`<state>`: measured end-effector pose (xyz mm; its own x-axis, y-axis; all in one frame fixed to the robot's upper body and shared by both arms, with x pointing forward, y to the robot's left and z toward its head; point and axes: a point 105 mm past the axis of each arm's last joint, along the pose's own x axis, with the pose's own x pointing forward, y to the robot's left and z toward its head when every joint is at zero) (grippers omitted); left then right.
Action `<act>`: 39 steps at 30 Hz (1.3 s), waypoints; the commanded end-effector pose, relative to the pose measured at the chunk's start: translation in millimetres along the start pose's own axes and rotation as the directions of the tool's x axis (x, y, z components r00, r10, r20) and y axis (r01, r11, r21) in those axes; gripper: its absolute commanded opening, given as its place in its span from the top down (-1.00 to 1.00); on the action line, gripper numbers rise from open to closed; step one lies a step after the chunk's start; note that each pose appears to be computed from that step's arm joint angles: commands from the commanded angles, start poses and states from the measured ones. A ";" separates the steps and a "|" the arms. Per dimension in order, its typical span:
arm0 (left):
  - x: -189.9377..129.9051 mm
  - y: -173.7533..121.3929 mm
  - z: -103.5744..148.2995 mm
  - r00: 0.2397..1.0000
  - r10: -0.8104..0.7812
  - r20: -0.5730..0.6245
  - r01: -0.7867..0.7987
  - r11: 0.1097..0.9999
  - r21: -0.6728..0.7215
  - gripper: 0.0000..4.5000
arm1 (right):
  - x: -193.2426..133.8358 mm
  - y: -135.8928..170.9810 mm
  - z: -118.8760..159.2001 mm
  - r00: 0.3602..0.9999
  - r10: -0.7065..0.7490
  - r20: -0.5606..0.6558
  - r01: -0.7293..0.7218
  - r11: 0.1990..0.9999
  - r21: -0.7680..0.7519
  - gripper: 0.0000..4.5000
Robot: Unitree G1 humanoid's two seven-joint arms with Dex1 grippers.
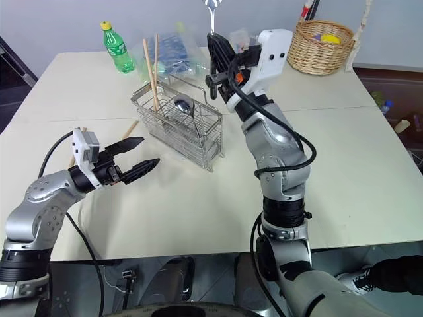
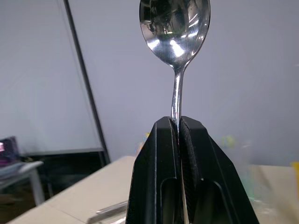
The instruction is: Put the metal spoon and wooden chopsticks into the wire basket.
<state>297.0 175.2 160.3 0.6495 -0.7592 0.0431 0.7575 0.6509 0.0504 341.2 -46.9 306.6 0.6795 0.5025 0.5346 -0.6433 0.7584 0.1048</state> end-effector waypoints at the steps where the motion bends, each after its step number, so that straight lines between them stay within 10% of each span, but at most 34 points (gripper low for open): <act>1: -3.2 2.0 15.9 0.998 0.037 0.049 -0.040 0.998 0.056 -1.00 | 5.6 18.9 2.8 0.997 0.060 0.051 -0.062 0.997 0.046 0.98; 23: -6.0 5.0 19.0 0.996 0.077 0.050 -0.080 0.995 0.056 -1.00 | -15.2 22.3 -32.4 0.999 0.047 -0.027 -0.043 0.991 0.130 0.98; 33: -6.1 8.2 18.9 0.995 0.083 0.048 -0.086 0.995 0.052 -1.00 | -17.3 19.7 -32.5 0.999 0.030 -0.027 -0.027 0.994 0.105 -0.98; 39: -6.6 11.8 19.4 0.994 0.099 0.050 -0.102 0.993 0.057 -1.00 | -17.1 16.8 -27.0 1.000 0.024 -0.016 -0.023 0.997 0.074 -0.98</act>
<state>299.5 182.2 168.5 0.7068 -0.7039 0.0701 0.7008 0.7103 0.0666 339.2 -29.6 255.8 0.7116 0.5369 0.4531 -0.6686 0.7156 0.2021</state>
